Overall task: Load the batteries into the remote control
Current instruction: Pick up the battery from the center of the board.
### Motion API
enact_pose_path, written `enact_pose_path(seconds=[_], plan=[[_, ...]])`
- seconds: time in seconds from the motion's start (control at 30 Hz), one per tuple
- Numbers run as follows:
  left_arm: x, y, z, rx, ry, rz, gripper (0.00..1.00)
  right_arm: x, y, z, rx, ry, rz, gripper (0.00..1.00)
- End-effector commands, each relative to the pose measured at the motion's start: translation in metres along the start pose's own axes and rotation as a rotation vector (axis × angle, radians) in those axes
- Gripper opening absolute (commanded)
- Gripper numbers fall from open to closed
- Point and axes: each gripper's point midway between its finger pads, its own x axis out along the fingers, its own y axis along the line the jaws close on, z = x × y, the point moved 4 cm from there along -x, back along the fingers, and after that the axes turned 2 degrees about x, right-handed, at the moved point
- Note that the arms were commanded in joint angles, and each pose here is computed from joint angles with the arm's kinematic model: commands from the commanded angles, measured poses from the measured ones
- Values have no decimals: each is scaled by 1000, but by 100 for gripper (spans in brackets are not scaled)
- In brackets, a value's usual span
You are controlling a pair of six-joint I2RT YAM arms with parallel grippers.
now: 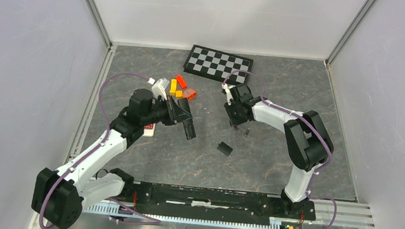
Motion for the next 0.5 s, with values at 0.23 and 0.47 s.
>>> enact_pose_path(seconds=[0.23, 0.47], plan=[[-3, -10, 14, 55, -50, -25, 2, 1, -1, -56, -14, 224, 4, 33], [-1, -6, 11, 49, -40, -18, 2, 0, -2, -63, -17, 247, 2, 21]])
